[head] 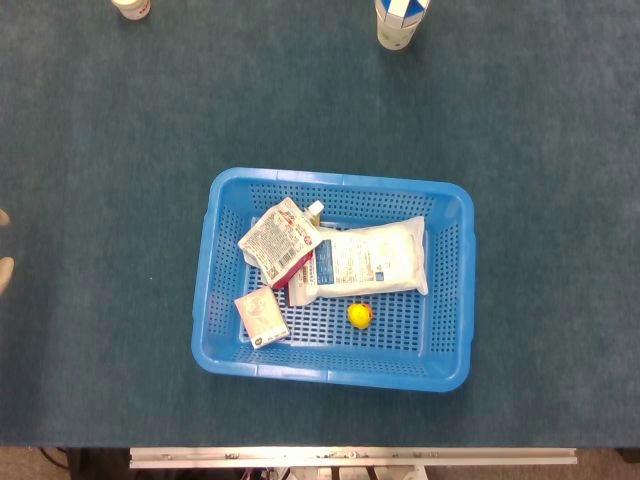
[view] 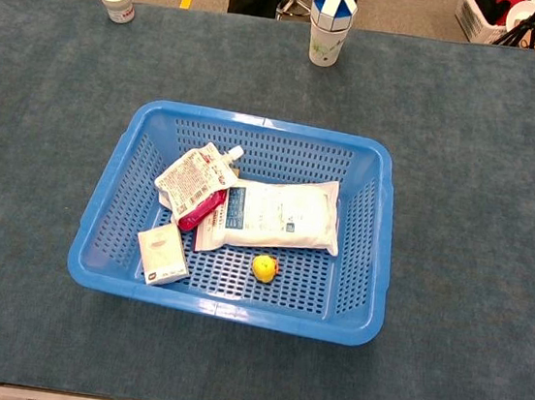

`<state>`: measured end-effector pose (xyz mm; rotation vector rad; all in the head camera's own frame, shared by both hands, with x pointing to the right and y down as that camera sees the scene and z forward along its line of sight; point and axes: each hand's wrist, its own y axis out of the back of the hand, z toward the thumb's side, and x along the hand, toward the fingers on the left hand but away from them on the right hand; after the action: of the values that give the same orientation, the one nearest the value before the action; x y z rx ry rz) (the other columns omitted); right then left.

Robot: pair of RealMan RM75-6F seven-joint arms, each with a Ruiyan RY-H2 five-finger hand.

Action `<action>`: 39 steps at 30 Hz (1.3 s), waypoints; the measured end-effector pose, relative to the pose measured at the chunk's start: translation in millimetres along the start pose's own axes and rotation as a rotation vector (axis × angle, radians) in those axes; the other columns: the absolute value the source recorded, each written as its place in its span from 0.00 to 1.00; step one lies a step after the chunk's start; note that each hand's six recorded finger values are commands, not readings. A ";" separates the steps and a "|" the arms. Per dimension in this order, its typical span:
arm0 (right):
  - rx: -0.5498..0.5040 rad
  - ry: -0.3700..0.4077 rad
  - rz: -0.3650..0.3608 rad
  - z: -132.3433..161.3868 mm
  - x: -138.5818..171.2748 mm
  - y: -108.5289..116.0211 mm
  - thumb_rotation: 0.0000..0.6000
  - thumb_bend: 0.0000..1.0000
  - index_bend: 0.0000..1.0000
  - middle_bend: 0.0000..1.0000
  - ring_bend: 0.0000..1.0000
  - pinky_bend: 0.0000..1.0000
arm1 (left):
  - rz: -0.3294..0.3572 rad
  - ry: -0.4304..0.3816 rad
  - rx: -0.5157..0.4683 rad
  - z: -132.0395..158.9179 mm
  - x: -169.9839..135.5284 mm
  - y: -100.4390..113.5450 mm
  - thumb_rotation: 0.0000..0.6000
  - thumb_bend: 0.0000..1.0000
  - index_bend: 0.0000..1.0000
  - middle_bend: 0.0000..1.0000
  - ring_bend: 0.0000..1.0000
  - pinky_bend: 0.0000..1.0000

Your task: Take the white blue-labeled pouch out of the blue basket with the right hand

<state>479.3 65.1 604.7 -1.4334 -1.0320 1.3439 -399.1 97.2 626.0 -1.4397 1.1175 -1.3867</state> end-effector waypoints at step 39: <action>-0.156 0.322 0.151 134.2 -40.0 8.7 1.00 0.01 0.28 0.33 0.24 0.41 | -0.010 0.003 -0.037 6.7 4.1 -9.1 1.00 0.27 0.40 0.43 0.31 0.32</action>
<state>342.7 32.8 604.4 -1.8063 -0.8437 1.1055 -391.9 95.5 635.5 -1.4713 1.1444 -1.3817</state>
